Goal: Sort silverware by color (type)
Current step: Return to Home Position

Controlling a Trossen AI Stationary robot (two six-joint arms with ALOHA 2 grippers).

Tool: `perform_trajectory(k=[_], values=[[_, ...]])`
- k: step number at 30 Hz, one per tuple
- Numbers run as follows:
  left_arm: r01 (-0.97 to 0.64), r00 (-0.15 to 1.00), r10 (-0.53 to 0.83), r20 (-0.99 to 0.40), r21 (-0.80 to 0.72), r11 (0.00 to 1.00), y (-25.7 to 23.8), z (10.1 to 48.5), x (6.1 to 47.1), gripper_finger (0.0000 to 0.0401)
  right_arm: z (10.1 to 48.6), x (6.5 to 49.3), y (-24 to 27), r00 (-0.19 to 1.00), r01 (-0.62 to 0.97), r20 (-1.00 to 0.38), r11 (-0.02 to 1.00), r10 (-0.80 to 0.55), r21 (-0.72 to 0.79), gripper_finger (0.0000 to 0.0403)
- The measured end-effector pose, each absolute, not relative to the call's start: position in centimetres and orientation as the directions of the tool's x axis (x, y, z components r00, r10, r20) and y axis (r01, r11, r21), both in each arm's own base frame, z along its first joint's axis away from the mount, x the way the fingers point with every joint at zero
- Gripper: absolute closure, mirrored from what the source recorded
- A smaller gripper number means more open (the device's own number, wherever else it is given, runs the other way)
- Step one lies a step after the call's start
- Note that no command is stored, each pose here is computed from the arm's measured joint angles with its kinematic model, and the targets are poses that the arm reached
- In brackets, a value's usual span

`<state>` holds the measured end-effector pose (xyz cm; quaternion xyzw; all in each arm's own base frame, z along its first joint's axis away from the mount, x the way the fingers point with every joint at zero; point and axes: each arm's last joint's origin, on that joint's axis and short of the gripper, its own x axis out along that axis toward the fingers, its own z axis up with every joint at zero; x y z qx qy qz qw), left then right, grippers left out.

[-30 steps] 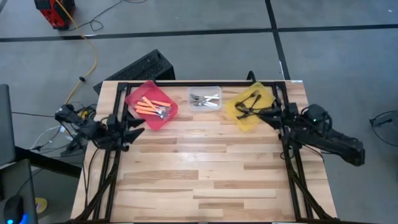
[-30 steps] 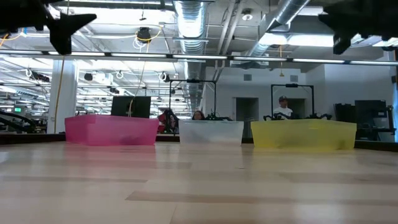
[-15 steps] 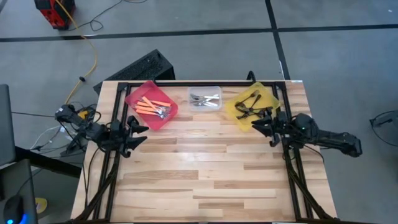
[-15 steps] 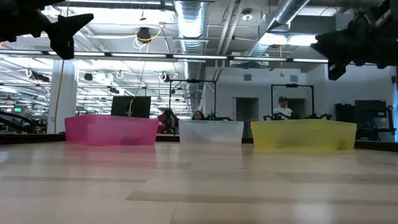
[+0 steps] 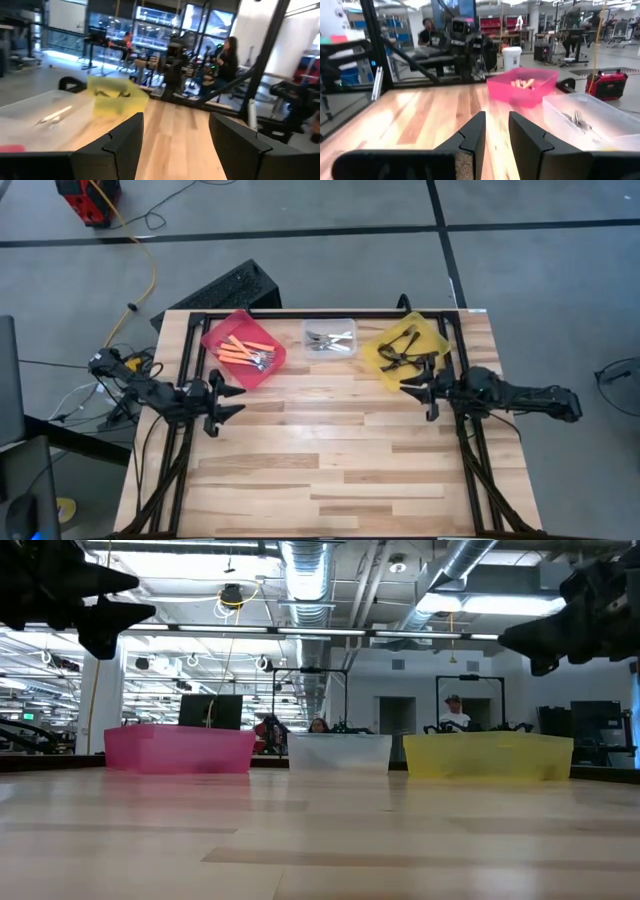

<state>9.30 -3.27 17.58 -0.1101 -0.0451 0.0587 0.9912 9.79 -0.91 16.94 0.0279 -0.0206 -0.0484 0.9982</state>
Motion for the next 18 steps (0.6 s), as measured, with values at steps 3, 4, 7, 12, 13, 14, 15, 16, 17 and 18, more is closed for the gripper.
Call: perform_trajectory(k=[3, 4, 7, 12, 13, 14, 15, 16, 17, 18], values=[[-0.121, 0.989, 0.138, 0.062, -0.217, 0.969, -3.24, 17.41, 9.31, 0.0189, 16.78, 9.8, -0.93, 0.995, 0.098, 0.023, 0.994, -0.099, 0.047, 0.0291], [-0.116, 0.99, 0.131, 0.055, -0.216, 0.969, -3.26, 17.33, 9.32, 0.0189, 16.76, 9.8, -0.93, 0.995, 0.099, 0.021, 0.994, -0.099, 0.036, 0.0291], [-0.11, 0.993, 0.116, 0.017, -0.201, 0.973, -3.31, 16.88, 9.34, 0.0189, 16.67, 9.82, -0.93, 0.995, 0.1, 0.011, 0.995, -0.1, -0.011, 0.0291], [-0.117, 0.993, 0.119, 0.002, -0.177, 0.977, -3.3, 16.7, 9.34, 0.0189, 16.6, 9.86, -0.95, 0.995, 0.102, 0.004, 0.993, -0.102, -0.058, 0.0291], [-0.118, 0.993, 0.12, 0.001, -0.172, 0.978, -3.3, 16.69, 9.35, 0.0189, 16.59, 9.86, -0.96, 0.995, 0.102, 0.004, 0.993, -0.102, -0.057, 0.0291], [-0.122, 0.992, 0.124, 0.0, -0.166, 0.978, -3.29, 16.68, 9.35, 0.0189, 16.59, 9.86, -0.96, 0.995, 0.102, 0.003, 0.993, -0.102, -0.056, 0.0291], [-0.126, 0.992, 0.128, 0.0, -0.163, 0.979, -3.28, 16.68, 9.34, 0.0189, 16.57, 9.86, -0.96, 0.995, 0.102, 0.001, 0.993, -0.102, -0.055, 0.0291], [-0.128, 0.992, 0.13, 0.0, -0.16, 0.979, -3.27, 16.68, 9.34, 0.0189, 16.56, 9.86, -0.96, 0.995, 0.102, 0.001, 0.993, -0.102, -0.055, 0.0291], [-0.128, 0.992, 0.13, 0.0, -0.16, 0.979, -3.27, 16.68, 9.34, 0.0189, 16.56, 9.86, -0.96, 0.995, 0.102, 0.001, 0.993, -0.102, -0.055, 0.0291], [-0.128, 0.992, 0.13, 0.0, -0.162, 0.978, -3.27, 16.68, 9.34, 0.0189, 16.57, 9.86, -0.96, 0.995, 0.102, 0.001, 0.993, -0.102, -0.055, 0.0291]])
